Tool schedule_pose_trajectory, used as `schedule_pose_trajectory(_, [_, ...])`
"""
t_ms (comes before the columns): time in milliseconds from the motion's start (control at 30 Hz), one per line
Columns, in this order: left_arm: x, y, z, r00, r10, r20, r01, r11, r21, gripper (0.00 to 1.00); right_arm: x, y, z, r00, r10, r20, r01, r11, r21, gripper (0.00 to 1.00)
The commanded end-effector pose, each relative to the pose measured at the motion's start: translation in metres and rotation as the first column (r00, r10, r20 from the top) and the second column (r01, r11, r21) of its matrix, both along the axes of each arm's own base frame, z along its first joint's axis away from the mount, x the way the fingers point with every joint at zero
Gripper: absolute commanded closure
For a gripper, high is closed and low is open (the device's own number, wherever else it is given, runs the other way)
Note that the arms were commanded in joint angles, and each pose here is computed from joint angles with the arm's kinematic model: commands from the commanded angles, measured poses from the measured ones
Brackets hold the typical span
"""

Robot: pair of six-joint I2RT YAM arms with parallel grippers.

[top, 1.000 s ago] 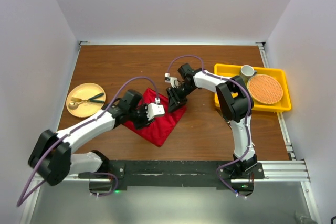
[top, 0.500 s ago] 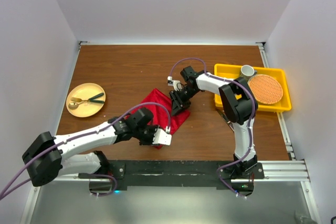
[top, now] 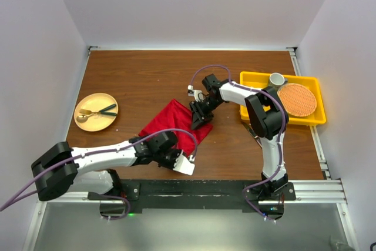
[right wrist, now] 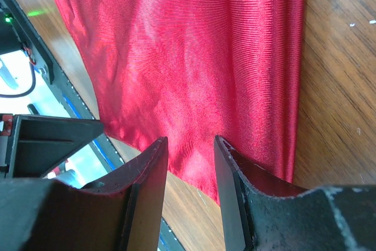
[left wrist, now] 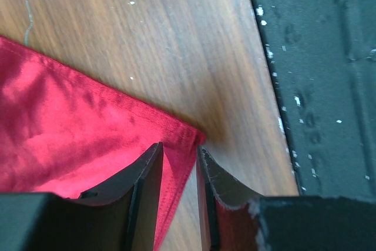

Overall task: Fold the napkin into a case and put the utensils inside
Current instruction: Pick up the top corner of the square folded napkin from the center of the board, then fold the top corner of the square-folded napkin at the center of the board.

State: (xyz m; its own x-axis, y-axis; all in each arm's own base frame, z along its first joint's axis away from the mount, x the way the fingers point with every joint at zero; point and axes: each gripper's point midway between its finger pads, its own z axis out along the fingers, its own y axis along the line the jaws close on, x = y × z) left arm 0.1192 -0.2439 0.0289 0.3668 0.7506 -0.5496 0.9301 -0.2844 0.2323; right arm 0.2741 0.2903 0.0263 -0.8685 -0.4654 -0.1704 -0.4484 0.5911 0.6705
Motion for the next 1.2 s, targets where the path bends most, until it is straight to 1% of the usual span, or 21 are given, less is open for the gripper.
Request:
schedule_pose_trajectory(0, [0.007, -0.01, 0.001, 0.998, -0.036, 0.059, 0.038, 0.999, -0.028, 0.69, 0.004, -0.001, -0.005, 1.0, -0.007, 0.027, 0.007, 1.0, -0.008, 0.58])
schedule_pose_trajectory(33, [0.008, -0.01, 0.0, 0.998, -0.034, 0.061, 0.036, 0.999, -0.027, 0.7, 0.003, -0.001, -0.006, 1.0, -0.005, 0.025, 0.006, 1.0, -0.007, 0.58])
schedule_pose_trajectory(67, [0.008, -0.01, 0.0, 0.997, -0.035, 0.063, 0.036, 0.999, -0.026, 0.76, 0.004, -0.001, -0.005, 1.0, -0.007, 0.028, 0.007, 1.0, -0.006, 0.58])
schedule_pose_trajectory(100, [0.008, -0.011, 0.002, 0.997, -0.036, 0.066, 0.039, 0.999, -0.032, 0.78, 0.002, -0.001, -0.006, 1.0, -0.007, 0.023, 0.007, 1.0, -0.007, 0.58])
schedule_pose_trajectory(133, [0.008, -0.012, 0.003, 0.997, -0.038, 0.065, 0.04, 0.999, -0.035, 0.84, 0.002, -0.001, -0.006, 1.0, -0.005, 0.023, 0.005, 1.0, -0.007, 0.58])
schedule_pose_trajectory(233, [0.008, -0.013, 0.008, 0.997, -0.034, 0.067, 0.037, 0.998, -0.044, 0.92, 0.001, -0.001, -0.006, 1.0, -0.001, 0.023, 0.002, 1.0, -0.006, 0.58])
schedule_pose_trajectory(300, [0.008, -0.015, 0.014, 0.997, -0.03, 0.065, 0.033, 0.998, -0.059, 0.96, 0.0, -0.002, -0.007, 1.0, 0.0, 0.02, 0.0, 1.0, -0.008, 0.58])
schedule_pose_trajectory(333, [0.008, -0.015, 0.016, 0.998, -0.03, 0.062, 0.034, 0.998, -0.062, 1.0, 0.0, -0.002, -0.006, 1.0, 0.003, 0.024, -0.003, 1.0, -0.006, 0.58])
schedule_pose_trajectory(500, [0.009, -0.016, 0.03, 0.998, -0.021, 0.057, 0.026, 0.996, -0.086, 1.0, 0.0, -0.003, -0.005, 1.0, 0.01, 0.024, -0.01, 1.0, -0.004, 0.58])
schedule_pose_trajectory(600, [0.017, -0.015, 0.036, 0.999, 0.014, 0.043, -0.01, 0.995, -0.099, 1.0, -0.001, -0.002, -0.004, 1.0, 0.012, 0.02, -0.012, 1.0, -0.005, 0.58])
schedule_pose_trajectory(700, [0.04, -0.014, 0.049, 0.996, 0.083, 0.019, -0.079, 0.988, -0.134, 1.0, -0.001, -0.001, -0.001, 1.0, 0.013, 0.02, -0.013, 1.0, 0.003, 0.57])
schedule_pose_trajectory(733, [0.053, -0.009, 0.049, 0.992, 0.127, 0.002, -0.126, 0.983, -0.132, 1.0, 0.0, -0.001, 0.0, 1.0, 0.013, 0.019, -0.014, 1.0, 0.008, 0.57])
schedule_pose_trajectory(767, [0.06, -0.014, 0.059, 0.991, 0.131, -0.006, -0.13, 0.979, -0.155, 1.0, 0.001, 0.0, 0.002, 1.0, 0.013, 0.021, -0.013, 1.0, 0.014, 0.57])
schedule_pose_trajectory(833, [0.072, -0.01, 0.057, 0.987, 0.161, -0.023, -0.162, 0.977, -0.141, 1.0, 0.0, 0.002, 0.005, 1.0, 0.017, 0.018, -0.017, 1.0, 0.024, 0.56])
schedule_pose_trajectory(900, [0.083, -0.011, 0.063, 0.985, 0.17, -0.018, -0.171, 0.973, -0.157, 1.0, 0.003, 0.004, 0.009, 0.999, 0.016, 0.03, -0.017, 0.999, 0.03, 0.56])
schedule_pose_trajectory(933, [0.092, -0.006, 0.061, 0.981, 0.192, -0.032, -0.195, 0.969, -0.15, 1.0, 0.005, 0.004, 0.01, 0.999, 0.014, 0.034, -0.015, 0.999, 0.03, 0.56])
schedule_pose_trajectory(967, [0.098, -0.01, 0.067, 0.981, 0.189, -0.042, -0.193, 0.966, -0.17, 1.0, 0.005, 0.005, 0.012, 0.999, 0.016, 0.037, -0.017, 0.999, 0.033, 0.56])
schedule_pose_trajectory(1033, [0.109, -0.003, 0.06, 0.971, 0.217, -0.098, -0.23, 0.962, -0.149, 1.0, 0.006, 0.006, 0.014, 0.999, 0.016, 0.038, -0.018, 0.999, 0.035, 0.56])
schedule_pose_trajectory(1067, [0.117, -0.007, 0.068, 0.968, 0.225, -0.114, -0.241, 0.956, -0.165, 1.0, 0.006, 0.006, 0.014, 0.999, 0.016, 0.036, -0.018, 0.999, 0.034, 0.55])
schedule_pose_trajectory(1133, [0.131, -0.002, 0.063, 0.952, 0.266, -0.151, -0.288, 0.945, -0.152, 1.0, 0.007, 0.006, 0.016, 0.999, 0.014, 0.038, -0.016, 0.999, 0.039, 0.54])
schedule_pose_trajectory(1167, [0.139, -0.005, 0.07, 0.95, 0.272, -0.156, -0.297, 0.939, -0.173, 1.0, 0.006, 0.007, 0.019, 0.999, 0.015, 0.038, -0.016, 0.999, 0.047, 0.53])
